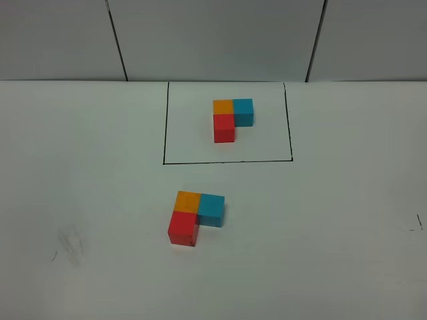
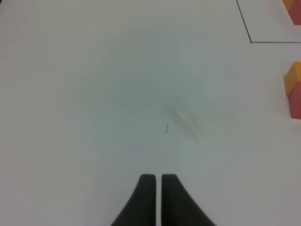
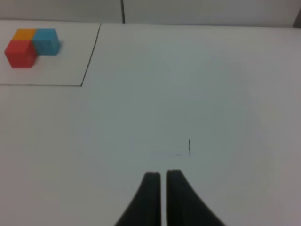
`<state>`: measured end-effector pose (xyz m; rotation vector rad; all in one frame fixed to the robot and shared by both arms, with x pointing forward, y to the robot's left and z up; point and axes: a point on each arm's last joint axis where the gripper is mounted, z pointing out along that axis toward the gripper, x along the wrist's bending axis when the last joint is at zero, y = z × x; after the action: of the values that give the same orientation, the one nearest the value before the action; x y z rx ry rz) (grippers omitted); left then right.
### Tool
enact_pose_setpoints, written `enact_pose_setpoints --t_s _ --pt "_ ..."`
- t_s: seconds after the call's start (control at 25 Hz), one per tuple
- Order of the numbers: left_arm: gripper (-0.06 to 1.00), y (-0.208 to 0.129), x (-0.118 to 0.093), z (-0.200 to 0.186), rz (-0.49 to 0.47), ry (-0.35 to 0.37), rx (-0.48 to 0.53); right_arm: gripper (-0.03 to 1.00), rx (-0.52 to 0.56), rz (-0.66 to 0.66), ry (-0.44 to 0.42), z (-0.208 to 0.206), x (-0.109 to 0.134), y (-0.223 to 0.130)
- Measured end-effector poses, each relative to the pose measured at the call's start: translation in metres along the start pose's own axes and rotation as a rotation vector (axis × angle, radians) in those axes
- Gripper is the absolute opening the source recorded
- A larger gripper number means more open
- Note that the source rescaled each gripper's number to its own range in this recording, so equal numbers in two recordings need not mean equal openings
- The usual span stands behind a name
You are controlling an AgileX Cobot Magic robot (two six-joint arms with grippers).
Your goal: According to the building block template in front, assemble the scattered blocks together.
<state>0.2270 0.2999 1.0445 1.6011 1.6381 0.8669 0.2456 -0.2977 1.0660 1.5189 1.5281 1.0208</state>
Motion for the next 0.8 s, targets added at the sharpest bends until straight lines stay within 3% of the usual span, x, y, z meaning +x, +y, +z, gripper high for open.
enact_pose_setpoints --t_s 0.24,0.8 --pt "0.00 0.000 0.000 0.000 0.000 0.000 0.000 0.00 0.096 -0.008 -0.015 -0.002 -0.001 -0.011" --pt "0.00 0.000 0.000 0.000 0.000 0.000 0.000 0.00 0.108 -0.033 -0.056 0.001 -0.005 -0.014"
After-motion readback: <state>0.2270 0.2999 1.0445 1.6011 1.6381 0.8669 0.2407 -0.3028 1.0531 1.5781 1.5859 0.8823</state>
